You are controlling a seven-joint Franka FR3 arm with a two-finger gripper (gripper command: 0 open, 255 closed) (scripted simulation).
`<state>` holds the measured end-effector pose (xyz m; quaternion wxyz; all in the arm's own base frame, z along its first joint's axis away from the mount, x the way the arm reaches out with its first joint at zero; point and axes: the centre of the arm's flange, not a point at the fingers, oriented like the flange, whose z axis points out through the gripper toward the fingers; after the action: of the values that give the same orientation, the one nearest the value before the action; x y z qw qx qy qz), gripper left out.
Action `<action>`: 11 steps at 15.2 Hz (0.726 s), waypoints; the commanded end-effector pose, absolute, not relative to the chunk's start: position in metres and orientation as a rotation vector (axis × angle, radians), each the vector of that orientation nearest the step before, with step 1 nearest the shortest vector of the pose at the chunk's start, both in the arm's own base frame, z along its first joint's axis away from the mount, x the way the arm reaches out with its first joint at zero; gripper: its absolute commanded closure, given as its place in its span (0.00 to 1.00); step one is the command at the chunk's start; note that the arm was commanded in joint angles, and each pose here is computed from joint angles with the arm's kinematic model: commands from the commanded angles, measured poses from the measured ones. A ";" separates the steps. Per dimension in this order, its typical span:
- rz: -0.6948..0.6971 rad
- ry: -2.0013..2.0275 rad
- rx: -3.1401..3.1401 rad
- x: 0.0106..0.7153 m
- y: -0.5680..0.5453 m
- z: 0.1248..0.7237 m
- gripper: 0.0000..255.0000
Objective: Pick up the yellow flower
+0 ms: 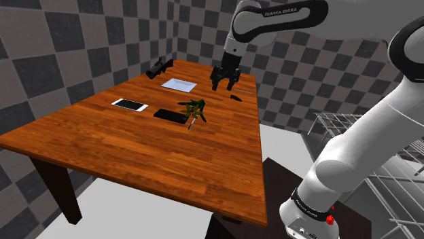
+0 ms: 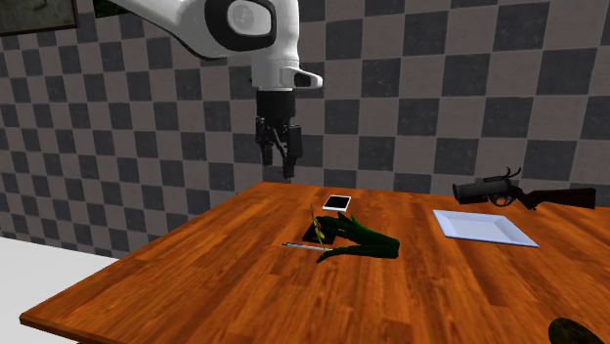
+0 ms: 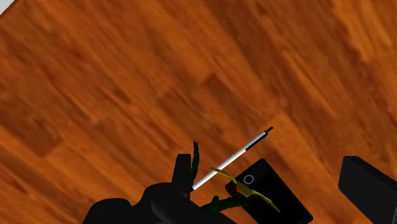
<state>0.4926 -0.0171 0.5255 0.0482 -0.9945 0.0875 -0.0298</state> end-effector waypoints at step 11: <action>0.019 0.620 -2.907 0.627 -0.053 0.431 0.00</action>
<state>0.6157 -0.0502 0.4395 0.0814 -0.9769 0.1976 0.0033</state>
